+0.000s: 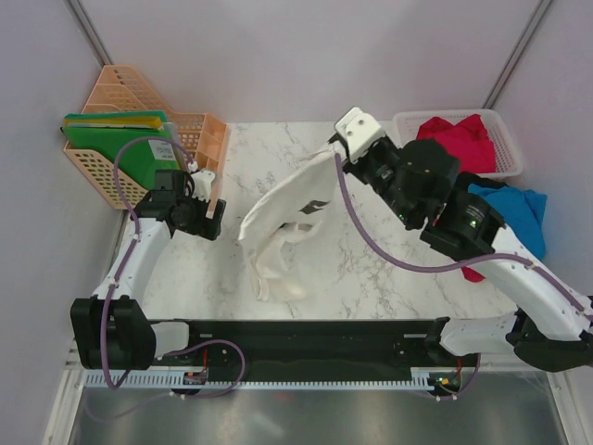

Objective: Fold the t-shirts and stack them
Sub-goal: Flatten out the tshirt

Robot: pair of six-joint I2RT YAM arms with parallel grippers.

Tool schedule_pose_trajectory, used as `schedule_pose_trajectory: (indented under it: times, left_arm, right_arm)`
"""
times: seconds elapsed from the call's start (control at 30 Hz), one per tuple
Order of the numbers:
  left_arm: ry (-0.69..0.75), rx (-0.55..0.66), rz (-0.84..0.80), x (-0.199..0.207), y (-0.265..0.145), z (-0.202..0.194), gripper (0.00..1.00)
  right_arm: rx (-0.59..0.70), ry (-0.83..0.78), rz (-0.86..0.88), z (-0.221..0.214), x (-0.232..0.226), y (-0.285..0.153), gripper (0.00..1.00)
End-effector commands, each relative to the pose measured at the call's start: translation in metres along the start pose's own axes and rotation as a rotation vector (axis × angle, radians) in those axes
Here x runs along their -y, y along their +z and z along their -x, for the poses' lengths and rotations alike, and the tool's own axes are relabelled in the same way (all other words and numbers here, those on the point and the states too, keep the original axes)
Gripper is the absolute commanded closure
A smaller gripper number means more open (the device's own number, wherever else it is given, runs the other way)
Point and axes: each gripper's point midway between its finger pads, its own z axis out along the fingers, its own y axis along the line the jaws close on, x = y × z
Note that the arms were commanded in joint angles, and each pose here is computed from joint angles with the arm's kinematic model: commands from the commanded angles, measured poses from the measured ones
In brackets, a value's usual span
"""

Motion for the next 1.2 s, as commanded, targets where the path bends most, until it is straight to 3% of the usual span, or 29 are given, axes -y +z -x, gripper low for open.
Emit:
schedule_pose_trajectory:
  times: [0.0, 0.4, 0.67, 0.9, 1.17]
  left_arm:
    - [0.024, 0.017, -0.005, -0.002, 0.0, 0.005, 0.0]
    - [0.022, 0.016, -0.017, 0.001, 0.0, 0.004, 0.0]
    - [0.021, 0.02, -0.035, 0.004, -0.002, 0.005, 0.0]
    - [0.026, 0.028, -0.037, 0.005, -0.004, 0.005, 0.0]
    - [0.018, 0.016, -0.054, 0.007, 0.0, 0.005, 0.0]
  right_arm:
    - [-0.012, -0.031, -0.139, 0.01, 0.043, -0.017, 1.0]
    - [-0.02, -0.041, -0.218, 0.001, 0.072, -0.021, 1.0]
    - [-0.04, -0.05, -0.246, 0.004, 0.073, 0.0, 1.0]
    - [0.189, 0.08, -0.411, 0.089, 0.156, -0.07, 1.0]
    - [0.235, 0.116, -0.652, 0.09, 0.233, -0.169, 1.0]
